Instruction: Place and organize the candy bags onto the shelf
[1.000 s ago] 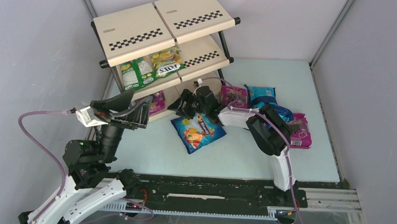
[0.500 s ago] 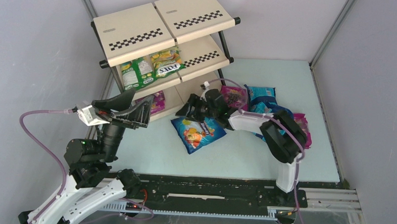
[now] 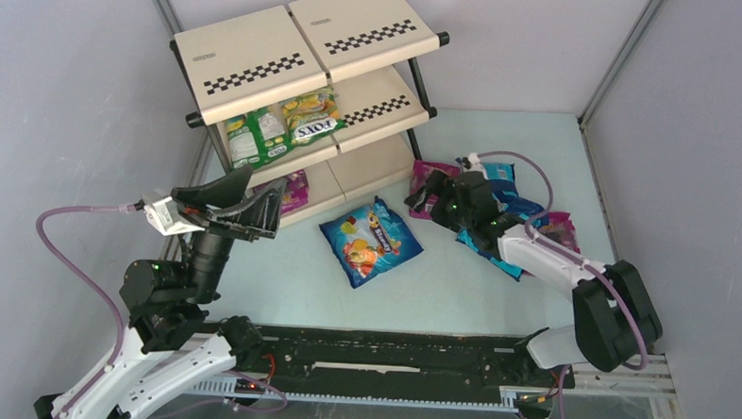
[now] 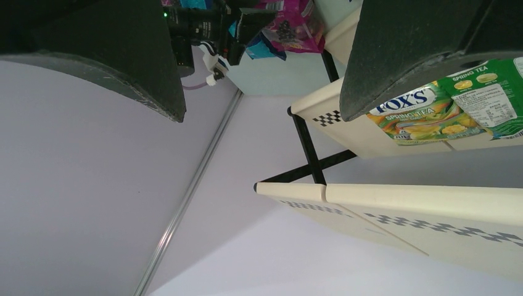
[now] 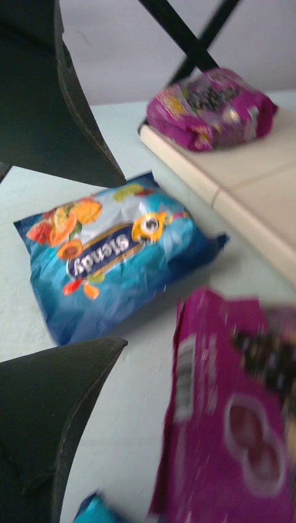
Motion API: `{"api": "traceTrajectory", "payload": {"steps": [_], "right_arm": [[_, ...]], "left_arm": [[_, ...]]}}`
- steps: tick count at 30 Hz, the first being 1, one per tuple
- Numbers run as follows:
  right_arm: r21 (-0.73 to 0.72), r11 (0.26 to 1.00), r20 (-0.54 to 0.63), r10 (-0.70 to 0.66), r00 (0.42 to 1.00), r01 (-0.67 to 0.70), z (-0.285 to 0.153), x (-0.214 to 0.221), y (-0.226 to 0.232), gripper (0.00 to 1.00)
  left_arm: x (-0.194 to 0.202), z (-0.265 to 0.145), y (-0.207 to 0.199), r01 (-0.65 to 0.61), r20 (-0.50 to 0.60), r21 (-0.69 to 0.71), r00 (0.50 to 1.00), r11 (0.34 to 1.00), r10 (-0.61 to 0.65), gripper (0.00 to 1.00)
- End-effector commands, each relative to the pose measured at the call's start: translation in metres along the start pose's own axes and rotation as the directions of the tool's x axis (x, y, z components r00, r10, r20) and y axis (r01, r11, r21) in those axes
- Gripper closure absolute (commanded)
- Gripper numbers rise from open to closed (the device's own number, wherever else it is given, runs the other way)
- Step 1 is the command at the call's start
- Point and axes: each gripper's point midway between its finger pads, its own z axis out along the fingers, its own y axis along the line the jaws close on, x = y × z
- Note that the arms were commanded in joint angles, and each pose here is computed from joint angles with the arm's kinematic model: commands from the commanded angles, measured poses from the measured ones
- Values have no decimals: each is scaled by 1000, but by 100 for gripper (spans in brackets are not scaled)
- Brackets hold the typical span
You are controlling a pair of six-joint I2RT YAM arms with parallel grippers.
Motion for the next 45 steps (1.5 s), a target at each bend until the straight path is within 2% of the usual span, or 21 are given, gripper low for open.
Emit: {"api": "traceTrajectory", "payload": {"steps": [1, 5, 10, 13, 15, 21, 25, 27, 30, 33, 34, 38, 45], "right_arm": [[163, 966, 113, 182, 977, -199, -12, -9, -46, 1], [157, 918, 204, 330, 922, -363, -10, -10, -67, 1], [125, 862, 324, 432, 842, -490, -2, -17, -78, 1], [90, 864, 425, 417, 803, -496, 2, -27, -77, 1], [51, 864, 454, 427, 782, -501, 9, -30, -73, 1], [-11, 752, 499, 576, 648, -659, 26, -21, -86, 2], [-27, 723, 572, 577, 583, -690, 25, -28, -99, 2], [-25, 716, 572, 582, 578, -697, 28, -32, -106, 2], [-12, 735, 547, 572, 611, -678, 36, -34, -112, 2], [-6, 818, 480, 507, 717, -575, 45, -34, -103, 2], [1, 828, 479, 492, 727, -561, 45, -34, -104, 2], [29, 817, 484, 493, 723, -576, 47, -28, -114, 0], [51, 775, 538, 510, 671, -630, 36, -29, -138, 1]], "left_arm": [[1, 2, 0, -6, 9, 2, 1000, 1000, 6, 0], [2, 2, -1, -4, 8, 8, 1000, 1000, 4, 0], [1, 1, -1, -4, 10, 7, 1000, 1000, 4, 0], [0, 1, 0, -6, 13, 3, 1000, 1000, 6, 0], [-1, 1, 0, -6, 15, 2, 1000, 1000, 6, 0], [-2, 0, 0, -5, 17, 1, 1000, 1000, 5, 0], [-2, 0, 1, -6, 21, -6, 1000, 1000, 6, 0], [-3, 0, 1, -6, 22, -7, 1000, 1000, 7, 0], [-2, -1, 2, -7, 22, -8, 1000, 1000, 7, 0], [-2, -1, 2, -7, 22, -10, 1000, 1000, 7, 0], [-3, -1, 2, -6, 24, -10, 1000, 1000, 6, 0], [-3, -1, 2, -5, 26, -11, 1000, 1000, 5, 0], [-1, 0, 2, -6, 20, -10, 1000, 1000, 6, 0]]}}
